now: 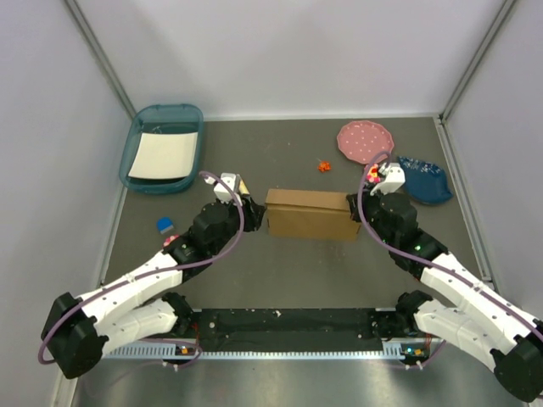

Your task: Fold the paper box

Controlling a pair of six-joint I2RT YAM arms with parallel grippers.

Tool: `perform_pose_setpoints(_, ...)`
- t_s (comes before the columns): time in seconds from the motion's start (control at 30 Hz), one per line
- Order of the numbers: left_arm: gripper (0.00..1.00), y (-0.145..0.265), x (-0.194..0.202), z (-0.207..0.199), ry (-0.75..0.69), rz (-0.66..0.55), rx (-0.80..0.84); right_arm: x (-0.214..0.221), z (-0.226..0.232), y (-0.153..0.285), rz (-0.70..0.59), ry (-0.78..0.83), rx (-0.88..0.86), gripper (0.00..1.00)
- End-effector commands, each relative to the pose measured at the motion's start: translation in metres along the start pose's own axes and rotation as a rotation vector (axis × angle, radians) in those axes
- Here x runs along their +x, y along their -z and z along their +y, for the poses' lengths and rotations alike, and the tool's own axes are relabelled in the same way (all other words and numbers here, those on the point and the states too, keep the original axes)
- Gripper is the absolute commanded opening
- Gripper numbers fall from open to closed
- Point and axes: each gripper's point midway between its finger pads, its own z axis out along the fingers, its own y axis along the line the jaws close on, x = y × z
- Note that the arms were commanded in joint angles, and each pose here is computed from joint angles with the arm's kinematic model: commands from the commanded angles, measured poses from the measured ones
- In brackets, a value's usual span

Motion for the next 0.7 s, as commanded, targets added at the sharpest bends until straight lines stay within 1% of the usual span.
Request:
perform_pose_setpoints(0.0, 0.50, 0.009, 0.010, 0.012, -0.054, 0.067, -0.052, 0.029, -0.015, 0.000, 0.112, 0.057, 0.057, 0.00)
perform_pose_setpoints(0.13, 0.52, 0.015, 0.012, 0.014, -0.087, 0.085, -0.052, 0.030, -0.013, 0.000, 0.113, 0.056, 0.050, 0.00)
perform_pose_setpoints(0.23, 0.54, 0.021, 0.005, 0.012, -0.093, 0.045, -0.024, 0.028, -0.013, 0.000, 0.107, 0.054, 0.049, 0.00)
perform_pose_setpoints(0.27, 0.54, 0.023, 0.010, 0.014, -0.093, 0.047, -0.023, 0.028, -0.013, 0.001, 0.107, 0.054, 0.049, 0.00)
perform_pose_setpoints(0.3, 0.55, 0.026, -0.007, 0.009, -0.071, -0.020, -0.001, 0.029, -0.014, 0.001, 0.108, 0.053, 0.052, 0.00)
perform_pose_setpoints(0.5, 0.56, 0.039, -0.040, -0.003, 0.024, -0.147, 0.051, 0.029, -0.014, 0.002, 0.103, 0.052, 0.051, 0.00)
perform_pose_setpoints(0.57, 0.49, 0.038, -0.057, -0.006, 0.066, -0.197, 0.060, 0.030, -0.016, 0.002, 0.105, 0.053, 0.053, 0.00)
perform_pose_setpoints(0.6, 0.43, 0.035, -0.059, -0.007, 0.100, -0.198, 0.059, 0.030, -0.016, 0.003, 0.102, 0.055, 0.053, 0.00)
perform_pose_setpoints(0.63, 0.34, 0.031, -0.063, -0.004, 0.119, -0.207, 0.054, 0.031, -0.016, 0.003, 0.103, 0.054, 0.052, 0.00)
perform_pose_setpoints(0.67, 0.21, 0.029, -0.074, -0.012, 0.141, -0.233, 0.100, 0.031, -0.016, 0.004, 0.102, 0.052, 0.050, 0.00)
